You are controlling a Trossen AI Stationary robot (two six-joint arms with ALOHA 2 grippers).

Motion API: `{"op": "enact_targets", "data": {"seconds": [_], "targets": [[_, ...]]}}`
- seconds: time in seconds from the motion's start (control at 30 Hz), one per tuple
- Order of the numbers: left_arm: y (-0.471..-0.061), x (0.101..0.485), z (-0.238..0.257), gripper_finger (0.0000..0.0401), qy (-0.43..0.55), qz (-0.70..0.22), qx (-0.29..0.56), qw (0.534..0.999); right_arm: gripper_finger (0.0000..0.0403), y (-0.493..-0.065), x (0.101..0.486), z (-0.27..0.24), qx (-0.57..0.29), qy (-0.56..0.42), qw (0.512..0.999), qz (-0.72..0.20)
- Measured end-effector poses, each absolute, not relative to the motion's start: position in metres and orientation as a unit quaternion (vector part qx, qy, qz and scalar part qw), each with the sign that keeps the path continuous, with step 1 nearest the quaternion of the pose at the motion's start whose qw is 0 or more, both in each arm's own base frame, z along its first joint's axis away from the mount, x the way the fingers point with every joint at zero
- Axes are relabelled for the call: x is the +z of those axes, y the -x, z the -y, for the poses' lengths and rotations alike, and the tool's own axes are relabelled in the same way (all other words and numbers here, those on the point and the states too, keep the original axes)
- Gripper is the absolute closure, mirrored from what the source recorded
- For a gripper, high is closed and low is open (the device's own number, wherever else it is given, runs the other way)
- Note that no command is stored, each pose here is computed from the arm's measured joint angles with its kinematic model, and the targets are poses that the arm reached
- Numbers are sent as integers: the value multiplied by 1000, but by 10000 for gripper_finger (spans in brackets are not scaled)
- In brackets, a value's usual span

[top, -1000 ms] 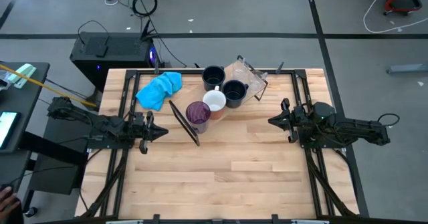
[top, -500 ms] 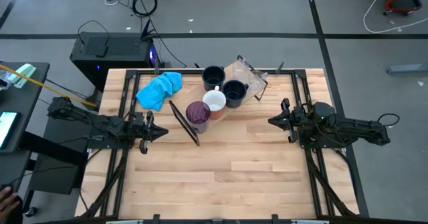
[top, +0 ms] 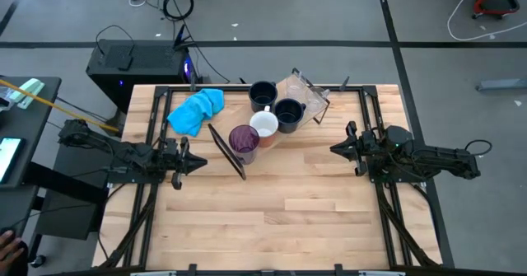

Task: Stack small to large cups/mugs on shelf
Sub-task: Return to Home Position

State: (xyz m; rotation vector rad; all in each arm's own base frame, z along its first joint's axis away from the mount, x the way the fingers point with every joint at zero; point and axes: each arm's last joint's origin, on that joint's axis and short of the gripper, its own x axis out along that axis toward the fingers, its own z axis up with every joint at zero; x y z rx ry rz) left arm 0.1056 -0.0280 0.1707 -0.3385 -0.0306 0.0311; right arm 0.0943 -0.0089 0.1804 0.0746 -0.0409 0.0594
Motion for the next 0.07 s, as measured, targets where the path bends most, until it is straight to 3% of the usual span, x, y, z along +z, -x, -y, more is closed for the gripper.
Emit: {"op": "enact_targets", "data": {"seconds": [0.07], "targets": [[-106, 171, 28, 369, 168, 15, 15, 986, 364, -94, 180, 9, 30, -37, 999, 20]]}}
